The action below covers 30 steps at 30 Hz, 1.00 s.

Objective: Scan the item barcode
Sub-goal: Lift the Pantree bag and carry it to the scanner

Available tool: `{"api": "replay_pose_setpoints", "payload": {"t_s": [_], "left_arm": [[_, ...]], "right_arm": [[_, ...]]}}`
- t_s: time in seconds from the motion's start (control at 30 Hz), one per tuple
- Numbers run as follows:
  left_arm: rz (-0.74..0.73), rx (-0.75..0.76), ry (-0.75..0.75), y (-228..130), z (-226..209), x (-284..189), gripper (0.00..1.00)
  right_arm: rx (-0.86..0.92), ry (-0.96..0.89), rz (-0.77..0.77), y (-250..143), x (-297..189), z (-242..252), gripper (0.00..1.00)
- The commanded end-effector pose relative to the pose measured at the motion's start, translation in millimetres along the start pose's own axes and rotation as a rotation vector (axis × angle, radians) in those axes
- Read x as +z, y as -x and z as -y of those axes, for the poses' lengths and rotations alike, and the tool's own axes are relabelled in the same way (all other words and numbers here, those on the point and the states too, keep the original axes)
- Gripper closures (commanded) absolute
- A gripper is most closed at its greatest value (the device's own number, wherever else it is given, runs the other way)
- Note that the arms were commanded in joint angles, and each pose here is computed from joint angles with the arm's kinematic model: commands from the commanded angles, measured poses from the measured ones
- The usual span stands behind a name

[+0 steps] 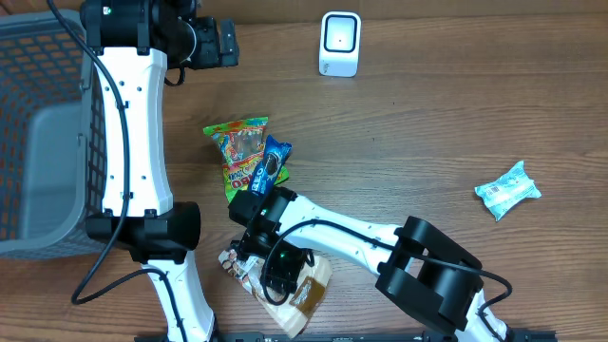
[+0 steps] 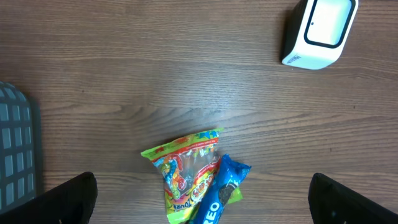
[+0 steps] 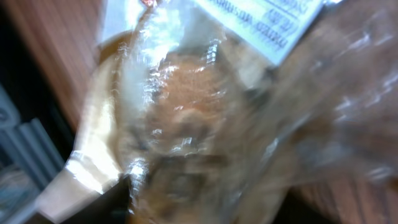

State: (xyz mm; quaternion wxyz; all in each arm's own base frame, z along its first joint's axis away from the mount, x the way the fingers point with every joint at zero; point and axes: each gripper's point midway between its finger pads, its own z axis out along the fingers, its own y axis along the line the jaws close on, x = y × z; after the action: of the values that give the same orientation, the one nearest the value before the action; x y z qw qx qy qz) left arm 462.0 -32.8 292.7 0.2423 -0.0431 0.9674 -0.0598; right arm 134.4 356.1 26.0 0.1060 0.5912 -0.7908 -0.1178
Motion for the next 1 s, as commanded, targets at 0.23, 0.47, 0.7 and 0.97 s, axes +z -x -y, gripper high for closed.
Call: {"api": "replay_pose_setpoints", "payload": {"t_s": [0.23, 0.47, 0.7, 0.97], "left_arm": [[0.000, -0.007, 0.005, 1.6, -2.4, 3.3, 0.00], [0.000, -0.007, 0.005, 1.6, -2.4, 3.3, 0.00], [0.000, -0.007, 0.005, 1.6, -2.4, 3.3, 0.00], [0.000, -0.006, 0.005, 1.6, -2.4, 3.3, 0.00]], "right_arm": [[0.266, -0.075, 0.061, 9.0, -26.8, 41.9, 0.96], [0.437, 0.091, 0.129, -1.6, -54.6, 72.6, 0.96], [0.498, 0.307, 0.385, -11.7, -121.2, 112.2, 0.96], [0.451, 0.202, 0.763, -42.5, -236.2, 149.8, 0.96]]}}
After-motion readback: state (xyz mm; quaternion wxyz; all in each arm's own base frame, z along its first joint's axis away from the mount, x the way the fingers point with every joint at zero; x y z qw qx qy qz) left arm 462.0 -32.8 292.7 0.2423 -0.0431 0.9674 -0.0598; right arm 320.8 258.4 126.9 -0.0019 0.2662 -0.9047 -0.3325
